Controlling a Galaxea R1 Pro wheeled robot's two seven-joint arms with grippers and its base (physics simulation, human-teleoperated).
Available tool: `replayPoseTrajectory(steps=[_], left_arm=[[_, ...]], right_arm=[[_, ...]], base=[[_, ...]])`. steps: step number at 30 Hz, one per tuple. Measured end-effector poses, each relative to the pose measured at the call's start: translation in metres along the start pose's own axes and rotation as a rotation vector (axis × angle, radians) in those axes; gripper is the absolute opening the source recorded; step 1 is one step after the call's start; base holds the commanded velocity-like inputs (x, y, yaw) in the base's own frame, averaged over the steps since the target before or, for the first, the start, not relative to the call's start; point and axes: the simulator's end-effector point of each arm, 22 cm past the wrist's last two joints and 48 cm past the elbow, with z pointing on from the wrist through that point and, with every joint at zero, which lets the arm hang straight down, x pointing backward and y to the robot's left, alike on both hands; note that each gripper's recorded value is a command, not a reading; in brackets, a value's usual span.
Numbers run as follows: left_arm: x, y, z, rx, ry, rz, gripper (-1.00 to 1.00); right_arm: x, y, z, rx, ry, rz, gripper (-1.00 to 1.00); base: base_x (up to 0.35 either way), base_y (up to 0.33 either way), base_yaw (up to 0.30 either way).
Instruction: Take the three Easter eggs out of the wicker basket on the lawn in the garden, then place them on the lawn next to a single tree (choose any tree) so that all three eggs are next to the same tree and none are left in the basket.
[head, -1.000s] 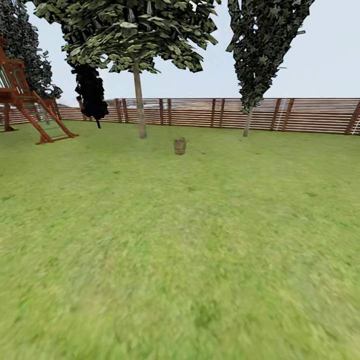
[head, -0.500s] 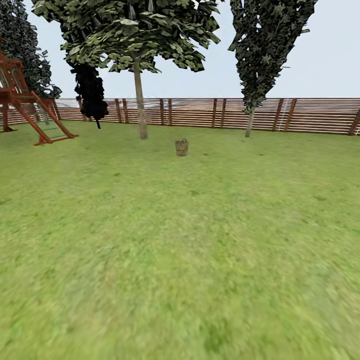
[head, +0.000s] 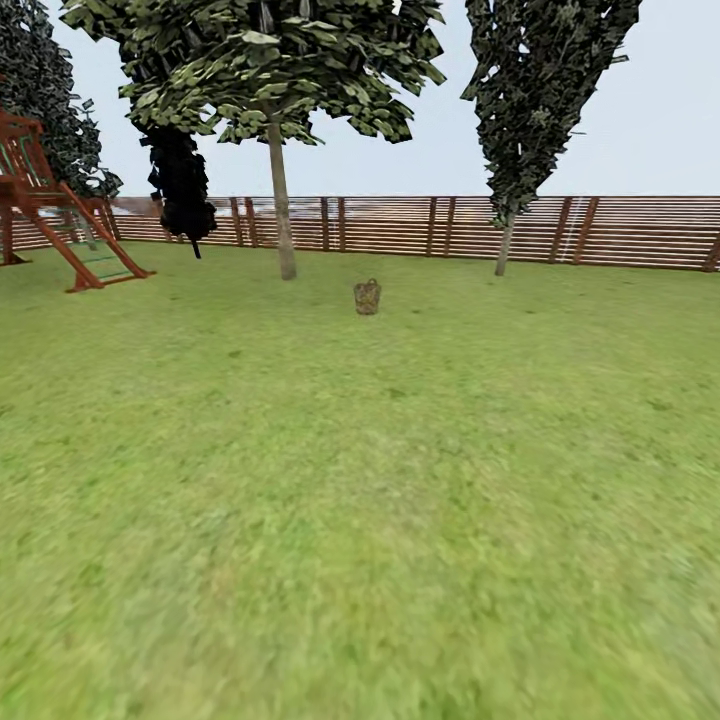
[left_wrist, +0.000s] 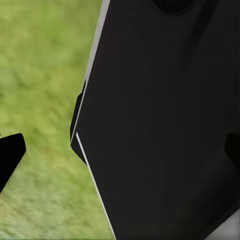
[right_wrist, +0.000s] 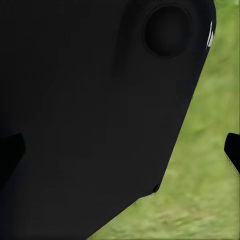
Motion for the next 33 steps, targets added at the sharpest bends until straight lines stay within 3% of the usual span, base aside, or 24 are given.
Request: replayPoseTrajectory(steps=[33], left_arm=[[-0.0018, 0.0008, 0.0000, -0.001, -0.013, -0.001, 1.00]], right_arm=[[0.0000, 0.0000, 0.0000, 0.000, 0.000, 0.000, 1.00]], base=[[0.307, 0.148, 0.000]])
